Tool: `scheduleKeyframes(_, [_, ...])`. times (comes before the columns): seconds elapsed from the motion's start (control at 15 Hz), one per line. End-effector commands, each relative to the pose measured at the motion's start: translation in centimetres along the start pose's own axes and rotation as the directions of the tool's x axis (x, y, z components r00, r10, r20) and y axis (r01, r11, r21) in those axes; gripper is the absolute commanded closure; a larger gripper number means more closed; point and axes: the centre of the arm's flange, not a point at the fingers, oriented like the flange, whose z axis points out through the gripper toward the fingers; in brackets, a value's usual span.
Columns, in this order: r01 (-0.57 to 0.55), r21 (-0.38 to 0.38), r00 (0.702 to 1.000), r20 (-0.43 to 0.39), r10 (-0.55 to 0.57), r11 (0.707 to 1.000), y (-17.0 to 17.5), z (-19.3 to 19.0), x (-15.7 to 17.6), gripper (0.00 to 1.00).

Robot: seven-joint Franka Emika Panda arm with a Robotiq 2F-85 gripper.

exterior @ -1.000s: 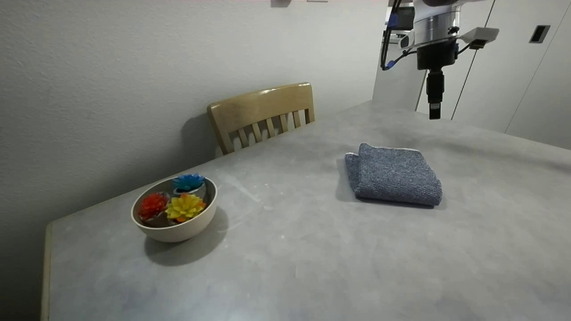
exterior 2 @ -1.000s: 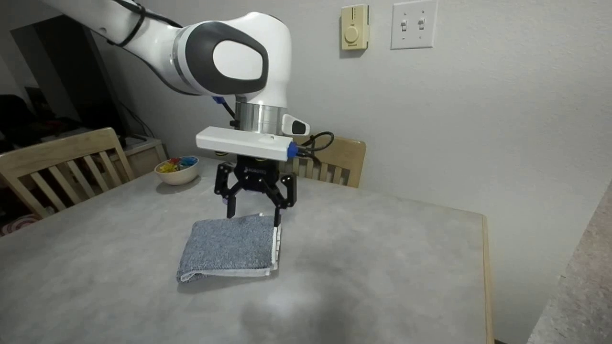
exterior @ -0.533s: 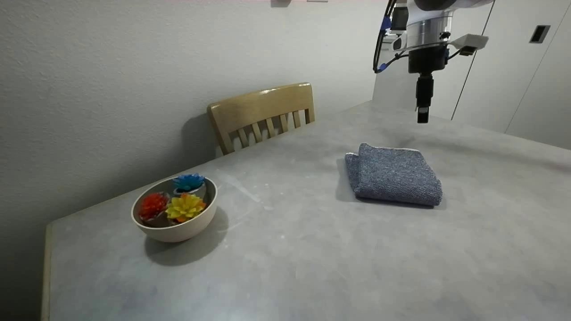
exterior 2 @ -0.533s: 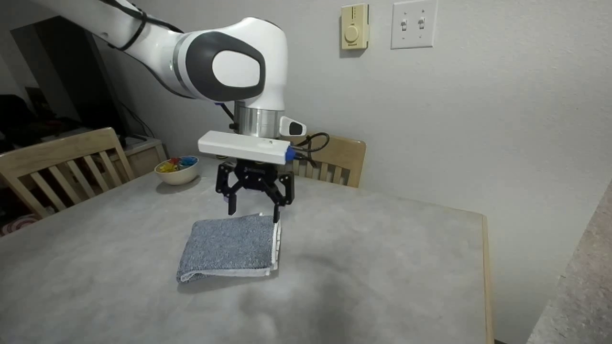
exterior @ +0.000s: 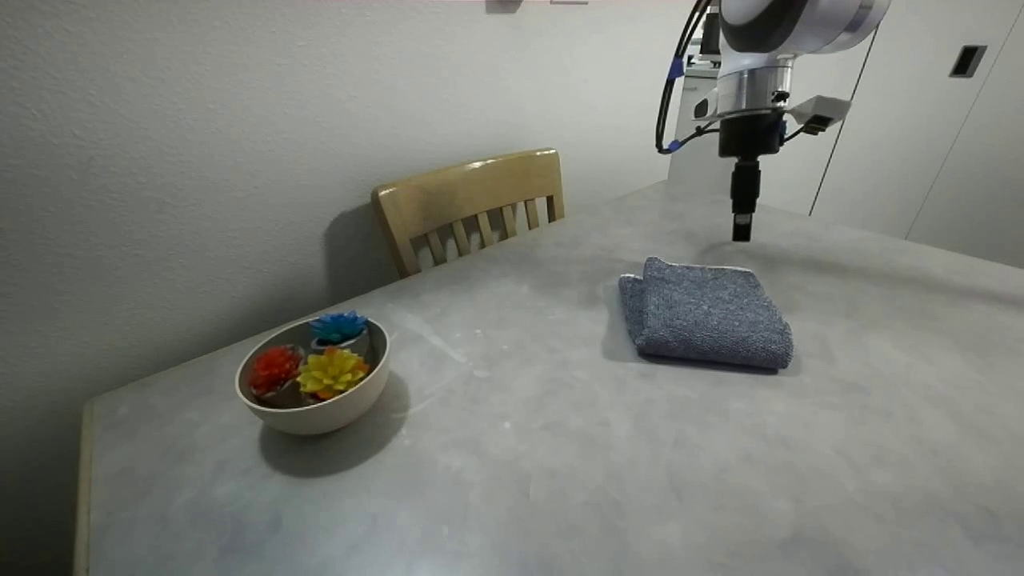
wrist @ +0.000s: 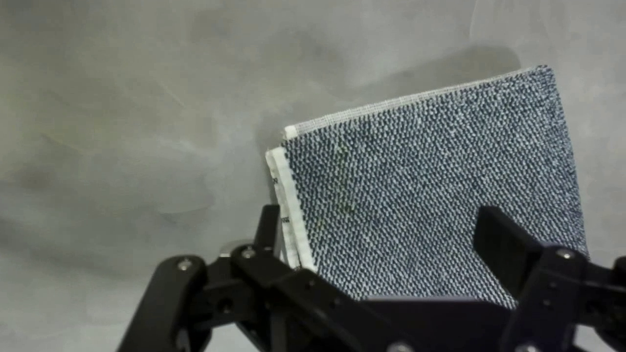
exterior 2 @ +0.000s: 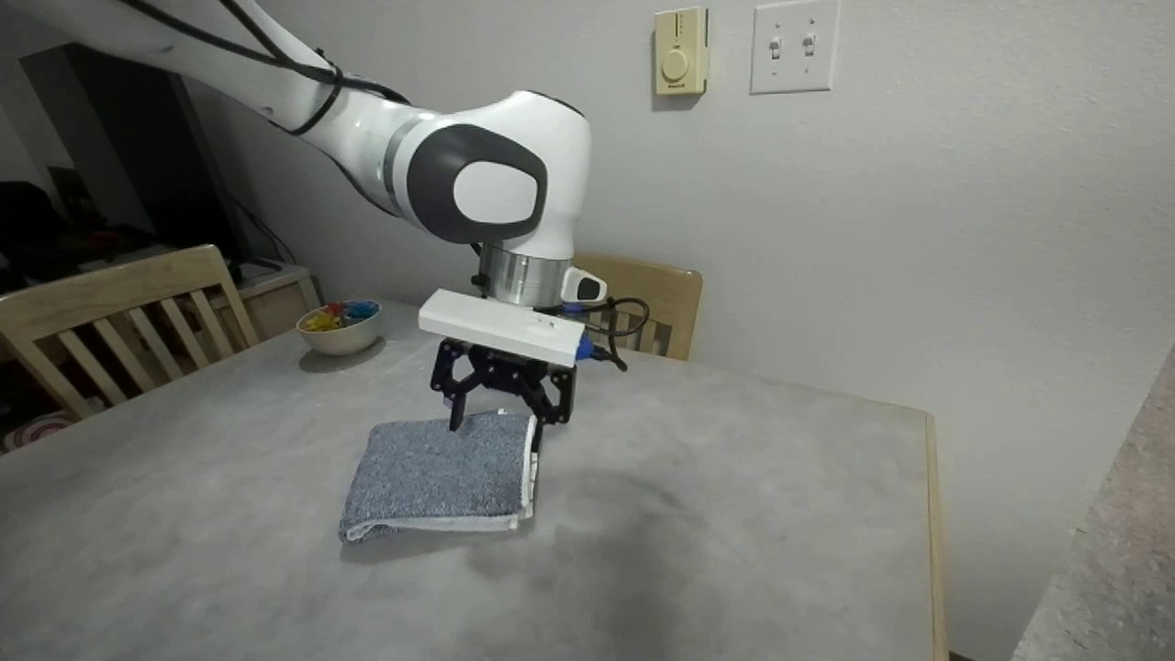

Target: Unfold the towel once

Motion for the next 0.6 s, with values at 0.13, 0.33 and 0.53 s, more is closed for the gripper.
scheduleKeyframes(0.13, [0.055,0.085,0.998,0.003,-0.055,0.995,2.4,1.6,1.4,0.0])
scheduleKeyframes(0.33, [0.063,0.1,0.998,0.019,-0.065,0.993,2.9,2.4,1.8,0.0])
scheduleKeyframes(0.53, [0.077,0.129,0.996,0.029,-0.081,0.989,3.3,3.0,2.3,0.0])
